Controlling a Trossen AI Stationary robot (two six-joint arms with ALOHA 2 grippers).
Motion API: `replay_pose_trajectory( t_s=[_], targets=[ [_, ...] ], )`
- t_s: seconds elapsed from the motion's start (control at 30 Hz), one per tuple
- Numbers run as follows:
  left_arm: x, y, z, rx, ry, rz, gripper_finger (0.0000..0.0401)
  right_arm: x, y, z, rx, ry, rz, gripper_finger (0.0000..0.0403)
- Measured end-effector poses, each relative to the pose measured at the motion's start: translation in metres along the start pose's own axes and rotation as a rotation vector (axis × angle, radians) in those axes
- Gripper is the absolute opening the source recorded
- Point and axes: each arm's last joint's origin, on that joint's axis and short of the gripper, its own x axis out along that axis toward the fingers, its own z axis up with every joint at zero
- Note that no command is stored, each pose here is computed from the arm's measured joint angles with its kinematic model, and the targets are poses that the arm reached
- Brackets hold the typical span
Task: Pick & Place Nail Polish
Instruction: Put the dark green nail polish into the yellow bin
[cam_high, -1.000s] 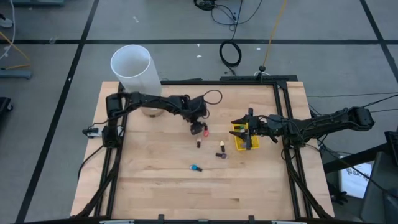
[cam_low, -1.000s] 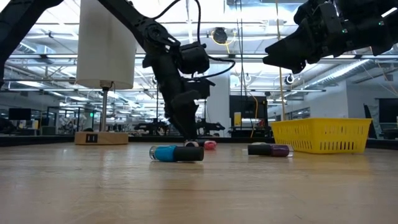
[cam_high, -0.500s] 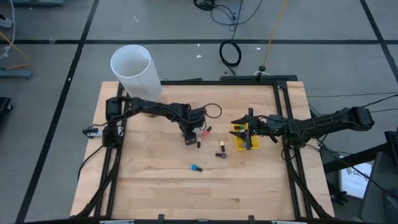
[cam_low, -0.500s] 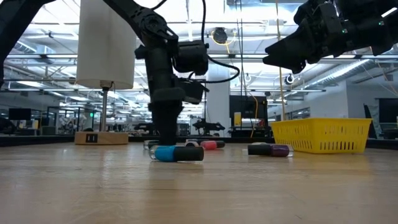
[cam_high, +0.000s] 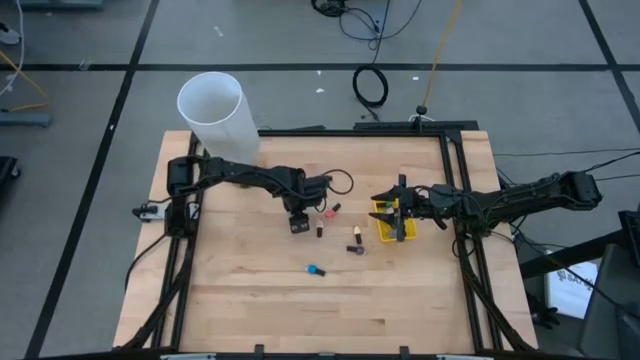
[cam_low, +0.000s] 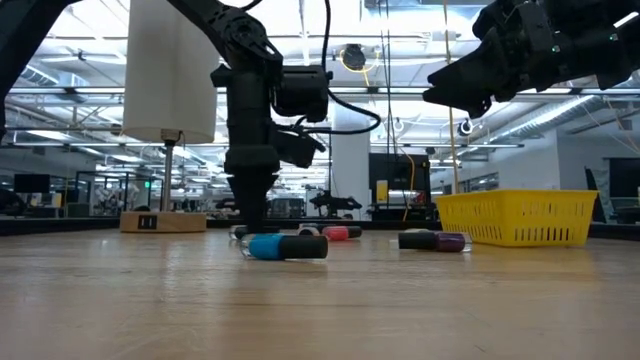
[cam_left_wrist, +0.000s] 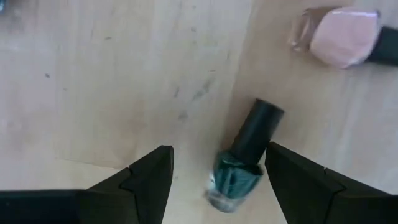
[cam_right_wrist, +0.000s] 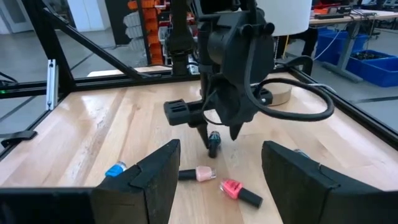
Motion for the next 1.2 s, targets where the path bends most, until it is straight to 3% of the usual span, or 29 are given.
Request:
replay_pose_trajectory(
  t_s=[0.27, 0.77, 1.2],
  targets=[
    [0.0, -0.008, 0.0, 0.127, -0.006, 0.004, 0.025, 0.0, 0.0, 0.0, 0.0, 0.003, 0.0, 0.0215],
    [0.003, -0.017, 0.003, -0.02, -0.05, -0.001, 0.025, 0.0, 0.0, 0.0, 0.004, 0.001, 0.0, 0.0215],
    [0.013, -0.016, -0.001, 0.092, -0.076, 0.021, 0.025, 0.0, 0.0, 0.0, 0.012, 0.0, 0.0, 0.0215]
  ],
)
